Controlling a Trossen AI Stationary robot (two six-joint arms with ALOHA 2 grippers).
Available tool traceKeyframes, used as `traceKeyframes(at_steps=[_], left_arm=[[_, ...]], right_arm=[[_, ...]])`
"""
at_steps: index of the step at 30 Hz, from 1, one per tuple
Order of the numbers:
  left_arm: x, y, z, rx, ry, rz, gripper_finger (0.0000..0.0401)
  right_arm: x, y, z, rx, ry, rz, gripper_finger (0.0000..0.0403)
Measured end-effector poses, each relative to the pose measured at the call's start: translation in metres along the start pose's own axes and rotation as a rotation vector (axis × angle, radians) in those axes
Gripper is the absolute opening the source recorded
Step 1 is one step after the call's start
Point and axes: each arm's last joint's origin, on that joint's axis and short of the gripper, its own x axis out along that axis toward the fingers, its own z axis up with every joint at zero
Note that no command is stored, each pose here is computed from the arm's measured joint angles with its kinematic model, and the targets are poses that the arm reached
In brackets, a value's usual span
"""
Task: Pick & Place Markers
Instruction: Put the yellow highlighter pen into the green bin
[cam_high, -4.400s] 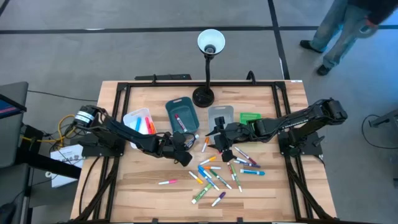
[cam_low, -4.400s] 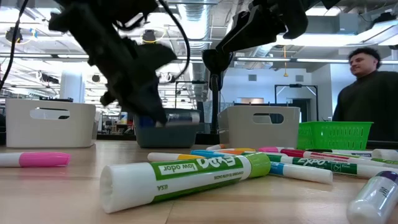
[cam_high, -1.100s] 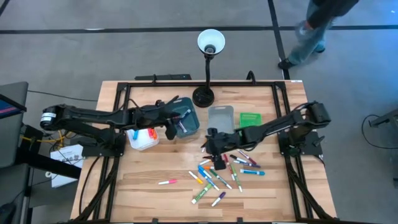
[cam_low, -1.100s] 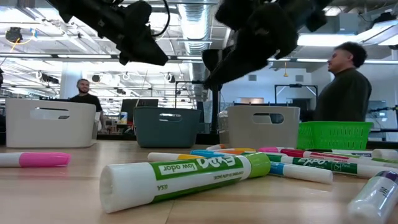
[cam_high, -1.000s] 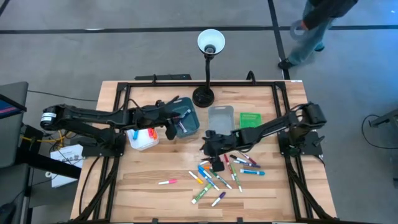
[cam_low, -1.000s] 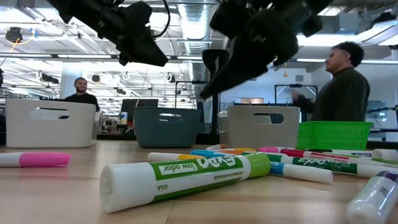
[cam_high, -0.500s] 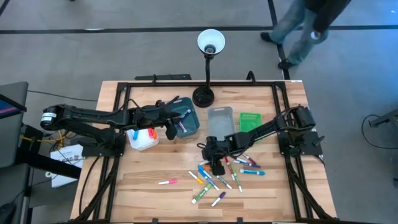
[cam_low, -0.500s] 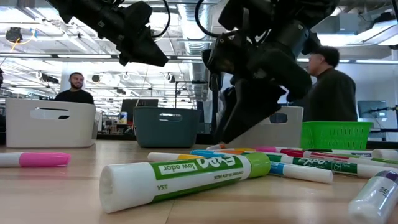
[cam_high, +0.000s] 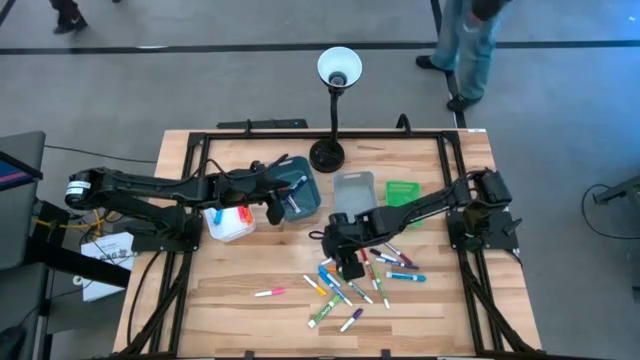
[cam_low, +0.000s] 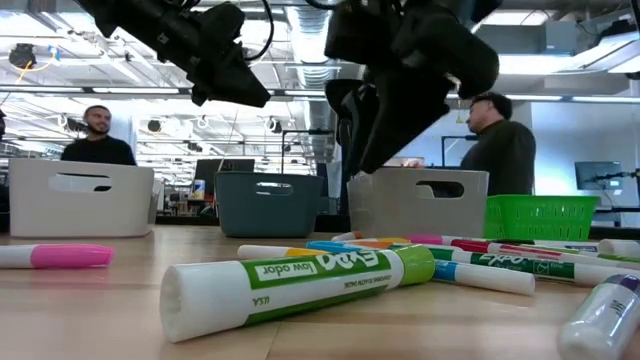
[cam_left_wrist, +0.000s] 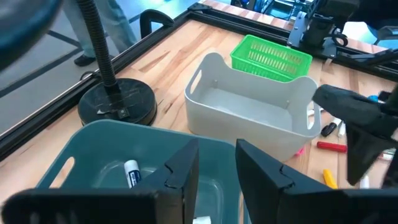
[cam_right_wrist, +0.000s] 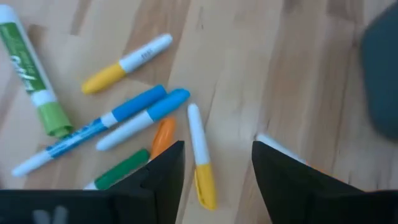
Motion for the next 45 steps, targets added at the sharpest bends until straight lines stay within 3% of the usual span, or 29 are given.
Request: traceKeyframes(at_steps=[10, 15, 26, 32, 37, 45], left_arm=[[0.000, 0.000, 0.000, 0.000, -0.001, 0.000, 0.0102], [0.000, 0.000, 0.000, -0.001, -0.001, 0.000, 0.0102], [0.000, 0.000, 0.000, -0.005, -0.015, -0.003, 0.0102], [0.002, 0.002, -0.013, 0.006, 0.022, 0.005, 0.0102], [0.003, 0.003, -0.018, 0.010, 0.034, 0.007, 0.0102], [0.003, 0.003, -0.017, -0.004, 0.023, 0.005, 0.0102]], right_arm=[[0.002, 0.003, -0.002, -0.019, 0.038, 0.013, 0.0179], [0.021, 0.002, 0.001, -0.036, 0.078, 0.021, 0.0168], [0.057, -0.002, 0.024, -0.193, 0.442, 0.074, 0.0174], [0.076, -0.001, 0.024, -0.214, 0.504, 0.100, 0.0159], [0.080, -0.001, 0.025, -0.239, 0.506, 0.110, 0.0126], [0.067, -0.001, 0.029, -0.250, 0.472, 0.100, 0.0022]])
